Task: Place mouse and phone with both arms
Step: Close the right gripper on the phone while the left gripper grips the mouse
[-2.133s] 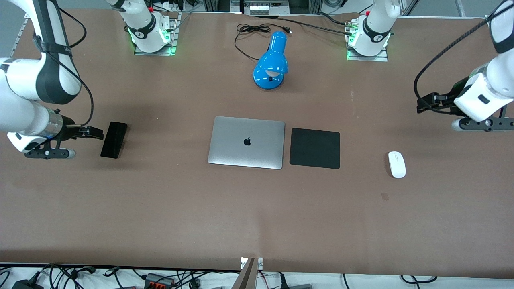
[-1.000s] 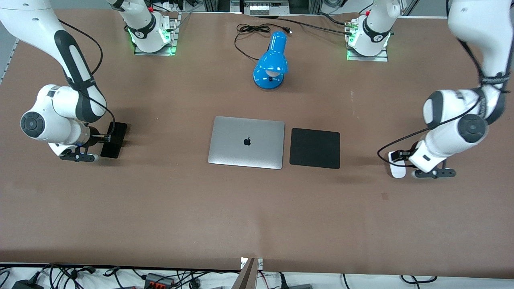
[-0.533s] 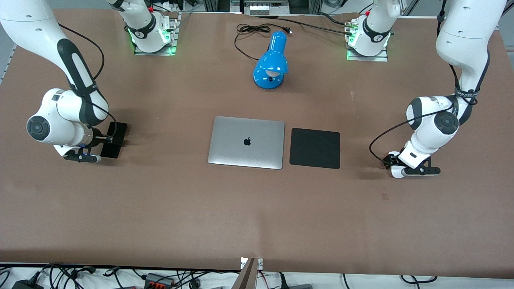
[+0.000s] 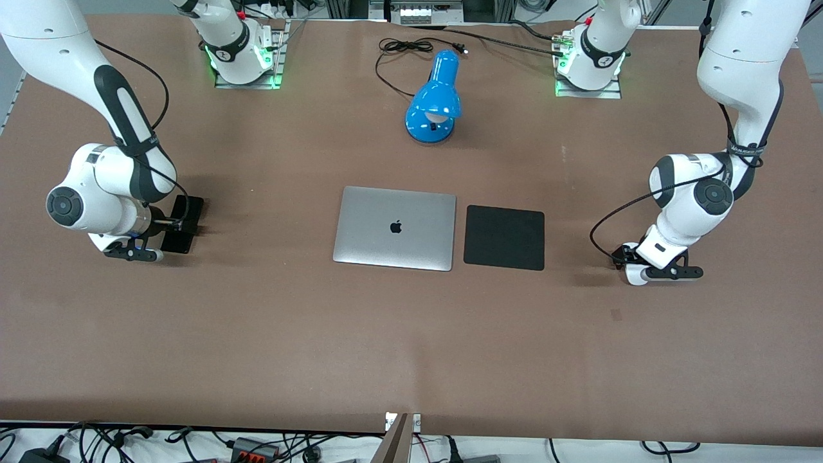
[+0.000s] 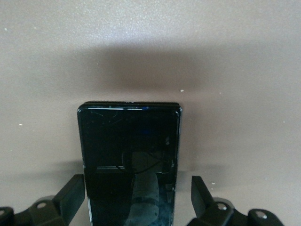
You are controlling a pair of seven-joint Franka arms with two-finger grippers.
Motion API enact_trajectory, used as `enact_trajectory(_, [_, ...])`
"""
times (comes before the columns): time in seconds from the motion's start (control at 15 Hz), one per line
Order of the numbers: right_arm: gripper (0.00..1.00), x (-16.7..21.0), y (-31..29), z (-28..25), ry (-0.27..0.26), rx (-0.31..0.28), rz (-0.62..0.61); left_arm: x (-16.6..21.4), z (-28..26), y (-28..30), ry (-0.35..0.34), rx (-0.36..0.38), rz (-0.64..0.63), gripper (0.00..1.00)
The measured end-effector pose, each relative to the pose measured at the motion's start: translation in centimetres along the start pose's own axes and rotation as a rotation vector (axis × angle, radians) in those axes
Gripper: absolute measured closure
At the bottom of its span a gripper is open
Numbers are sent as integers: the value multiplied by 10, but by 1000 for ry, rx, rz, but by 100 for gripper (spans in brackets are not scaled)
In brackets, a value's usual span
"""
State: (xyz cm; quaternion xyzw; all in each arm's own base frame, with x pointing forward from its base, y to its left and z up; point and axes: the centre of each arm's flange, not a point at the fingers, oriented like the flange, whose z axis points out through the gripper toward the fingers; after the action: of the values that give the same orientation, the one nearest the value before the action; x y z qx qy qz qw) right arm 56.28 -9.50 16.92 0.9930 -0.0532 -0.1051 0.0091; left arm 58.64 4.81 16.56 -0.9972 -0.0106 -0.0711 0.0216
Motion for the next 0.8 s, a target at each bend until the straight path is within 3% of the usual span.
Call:
enact_trajectory(0.07, [0, 0, -1, 1, -2, 1, -2, 0, 0, 0, 0, 0, 0, 5])
enact_trajectory(0.2, [0, 0, -4, 3, -5, 2, -7, 0, 0, 0, 0, 0, 0, 21])
enact_trajectory(0.33, [0, 0, -5, 4, -6, 2, -9, 0, -1, 0, 2, 0, 0, 26])
enact_trajectory(0.4, [0, 0, -5, 4, -7, 2, -9, 1, -2, 1, 4, 0, 1, 38])
enact_trajectory(0.8, [0, 0, -5, 8, -12, 2, -9, 2, -6, 3, -6, -2, 4, 38])
